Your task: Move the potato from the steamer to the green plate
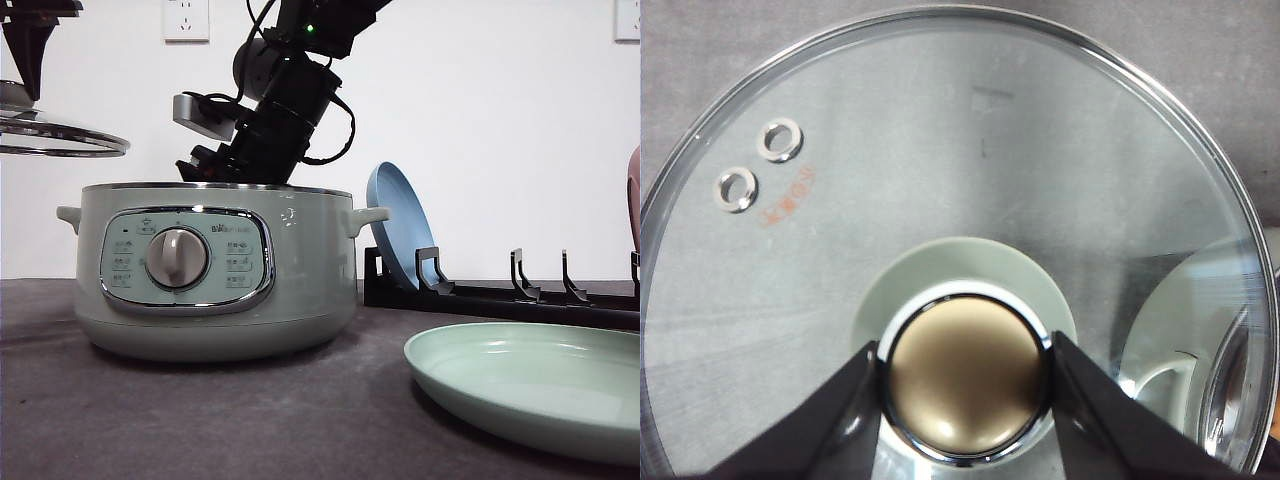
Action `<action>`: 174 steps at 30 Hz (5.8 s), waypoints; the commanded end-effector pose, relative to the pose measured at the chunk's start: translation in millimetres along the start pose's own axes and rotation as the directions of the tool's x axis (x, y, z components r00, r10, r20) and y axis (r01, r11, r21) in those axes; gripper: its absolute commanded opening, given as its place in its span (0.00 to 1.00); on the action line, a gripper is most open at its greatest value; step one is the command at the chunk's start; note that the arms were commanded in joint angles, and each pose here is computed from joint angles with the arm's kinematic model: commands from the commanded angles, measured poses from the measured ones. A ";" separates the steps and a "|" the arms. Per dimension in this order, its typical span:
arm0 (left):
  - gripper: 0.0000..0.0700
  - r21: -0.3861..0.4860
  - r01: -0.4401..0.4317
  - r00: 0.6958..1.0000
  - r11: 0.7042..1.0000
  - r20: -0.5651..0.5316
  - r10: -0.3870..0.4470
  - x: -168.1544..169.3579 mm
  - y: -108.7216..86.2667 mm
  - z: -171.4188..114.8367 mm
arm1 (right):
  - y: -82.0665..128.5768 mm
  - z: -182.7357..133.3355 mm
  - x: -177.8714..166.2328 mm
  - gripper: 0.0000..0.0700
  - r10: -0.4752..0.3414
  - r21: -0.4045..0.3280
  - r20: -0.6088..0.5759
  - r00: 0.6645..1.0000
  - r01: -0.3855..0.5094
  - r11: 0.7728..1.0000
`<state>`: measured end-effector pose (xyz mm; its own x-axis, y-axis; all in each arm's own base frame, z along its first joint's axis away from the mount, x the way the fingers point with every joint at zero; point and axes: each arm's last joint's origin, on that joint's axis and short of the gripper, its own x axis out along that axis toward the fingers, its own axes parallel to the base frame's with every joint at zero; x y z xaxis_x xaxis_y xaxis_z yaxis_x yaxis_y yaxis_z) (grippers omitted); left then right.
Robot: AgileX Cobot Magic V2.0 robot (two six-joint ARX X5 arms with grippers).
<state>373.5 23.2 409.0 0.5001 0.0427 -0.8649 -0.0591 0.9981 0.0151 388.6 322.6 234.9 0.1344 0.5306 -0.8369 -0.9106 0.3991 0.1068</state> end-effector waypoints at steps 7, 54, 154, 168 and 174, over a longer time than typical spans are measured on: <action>0.00 0.004 -0.001 0.996 1.000 0.093 0.000 -20.9 0.4 4.0 | 0.7 1.4 12.8 0.43 0.008 0.024 0.001 1.000 -0.008 1.000; 0.00 -0.025 0.023 0.994 0.999 0.105 -0.020 -20.0 -1.4 5.3 | 134.9 -159.5 -274.0 0.43 -0.236 0.261 0.051 0.970 0.215 0.941; 0.00 0.043 0.088 0.996 0.995 0.018 -0.089 -15.4 -48.9 -2.4 | 236.4 -295.8 -347.6 0.94 -0.491 0.540 0.487 0.722 0.192 0.819; 0.00 0.284 0.224 0.973 0.932 -0.017 -0.228 -30.5 -147.8 -25.4 | 234.8 -288.5 -353.8 0.94 -0.506 0.521 0.559 0.657 0.197 0.831; 0.00 0.363 0.260 0.963 0.895 -0.033 -0.267 -37.5 -175.2 -36.7 | 234.8 -288.6 -353.7 0.94 -0.506 0.526 0.557 0.658 0.191 0.828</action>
<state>340.8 -154.4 408.9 0.4537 -0.2123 -0.8655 0.3752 0.9265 -0.0305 15.0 13.1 397.2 0.7624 0.5613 -0.3220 -0.5255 0.8274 0.1982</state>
